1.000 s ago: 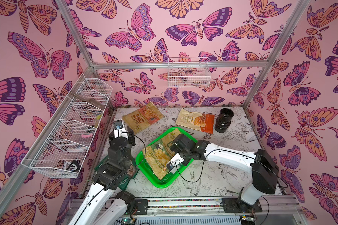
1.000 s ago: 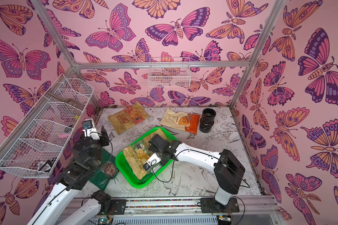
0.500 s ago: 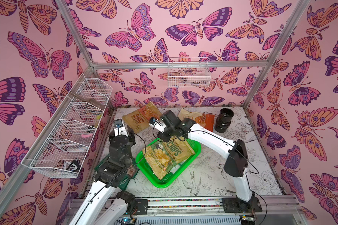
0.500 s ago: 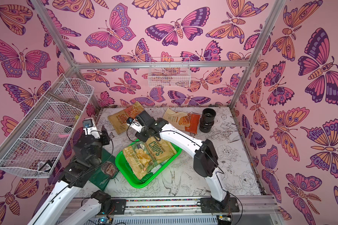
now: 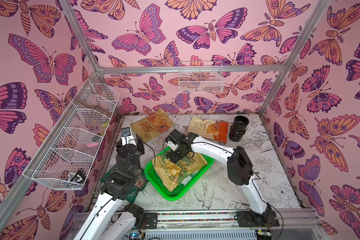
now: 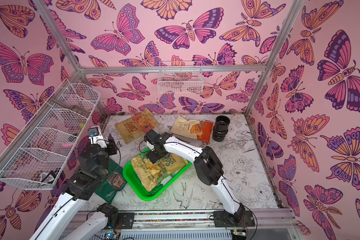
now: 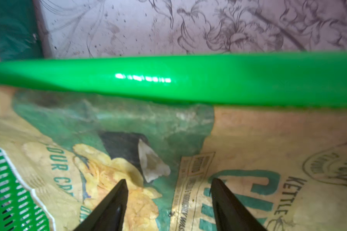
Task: Put the potato chips into the basket
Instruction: Place the potato chip in the basket.
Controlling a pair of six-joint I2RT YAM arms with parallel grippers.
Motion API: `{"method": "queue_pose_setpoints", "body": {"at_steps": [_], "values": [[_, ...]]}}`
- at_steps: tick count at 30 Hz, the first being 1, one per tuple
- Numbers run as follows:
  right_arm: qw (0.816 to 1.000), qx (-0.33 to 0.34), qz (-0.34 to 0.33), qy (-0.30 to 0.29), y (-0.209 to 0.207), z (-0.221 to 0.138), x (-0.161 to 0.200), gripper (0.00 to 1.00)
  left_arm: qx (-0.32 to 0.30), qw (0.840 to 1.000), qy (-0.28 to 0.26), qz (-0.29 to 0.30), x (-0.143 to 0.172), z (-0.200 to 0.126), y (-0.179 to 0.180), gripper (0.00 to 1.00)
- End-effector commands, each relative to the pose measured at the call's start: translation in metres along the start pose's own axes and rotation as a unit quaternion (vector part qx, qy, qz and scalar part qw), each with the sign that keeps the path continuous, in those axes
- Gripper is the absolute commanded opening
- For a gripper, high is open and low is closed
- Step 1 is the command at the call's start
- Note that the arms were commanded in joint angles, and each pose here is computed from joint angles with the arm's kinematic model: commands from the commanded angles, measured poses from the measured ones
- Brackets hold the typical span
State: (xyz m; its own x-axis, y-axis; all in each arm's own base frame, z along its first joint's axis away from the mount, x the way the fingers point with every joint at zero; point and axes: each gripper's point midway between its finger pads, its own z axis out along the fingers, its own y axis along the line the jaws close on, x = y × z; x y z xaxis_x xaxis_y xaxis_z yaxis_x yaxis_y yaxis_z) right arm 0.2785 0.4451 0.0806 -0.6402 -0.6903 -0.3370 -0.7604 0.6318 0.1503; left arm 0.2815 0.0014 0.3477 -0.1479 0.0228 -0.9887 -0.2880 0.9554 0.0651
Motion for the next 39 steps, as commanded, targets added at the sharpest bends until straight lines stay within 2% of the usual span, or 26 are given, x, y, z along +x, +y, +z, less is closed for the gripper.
{"method": "queue_pose_setpoints", "body": {"at_steps": [1, 4, 6, 12, 16, 20, 26, 32, 39], "values": [[0.998, 0.0, -0.002, 0.067, -0.003, 0.019, 0.033, 0.7, 0.005, 1.0, 0.005, -0.005, 0.005, 0.003, -0.003, 0.61], [0.994, 0.01, -0.006, 0.106, -0.008, 0.025, 0.048, 0.7, 0.004, 1.0, 0.005, -0.004, 0.006, 0.004, -0.003, 0.61], [0.994, 0.012, -0.006, 0.11, -0.007, 0.02, 0.046, 0.69, 0.004, 1.0, 0.006, -0.003, 0.006, 0.004, -0.003, 0.61], [0.999, 0.015, 0.033, -0.02, 0.0, -0.027, -0.013, 0.67, 0.005, 1.0, 0.009, -0.001, 0.008, 0.006, -0.005, 0.61], [0.996, 0.018, 0.042, -0.072, -0.001, -0.026, -0.04, 0.67, 0.003, 1.0, 0.009, -0.002, 0.008, 0.006, -0.004, 0.61], [0.997, 0.015, 0.042, -0.058, -0.002, 0.002, -0.04, 0.69, 0.002, 1.0, 0.008, -0.002, 0.007, 0.006, -0.003, 0.61], [0.999, -0.013, 0.047, -0.006, 0.004, 0.039, -0.015, 0.7, 0.004, 1.0, 0.009, -0.003, 0.008, 0.005, -0.004, 0.61], [0.999, -0.008, 0.033, 0.02, -0.001, 0.048, 0.009, 0.71, 0.006, 1.0, 0.01, -0.004, 0.008, 0.006, -0.005, 0.61], [0.999, 0.005, 0.009, 0.048, -0.005, 0.054, 0.011, 0.73, 0.005, 1.0, 0.016, 0.001, 0.011, 0.009, -0.007, 0.61]]}}
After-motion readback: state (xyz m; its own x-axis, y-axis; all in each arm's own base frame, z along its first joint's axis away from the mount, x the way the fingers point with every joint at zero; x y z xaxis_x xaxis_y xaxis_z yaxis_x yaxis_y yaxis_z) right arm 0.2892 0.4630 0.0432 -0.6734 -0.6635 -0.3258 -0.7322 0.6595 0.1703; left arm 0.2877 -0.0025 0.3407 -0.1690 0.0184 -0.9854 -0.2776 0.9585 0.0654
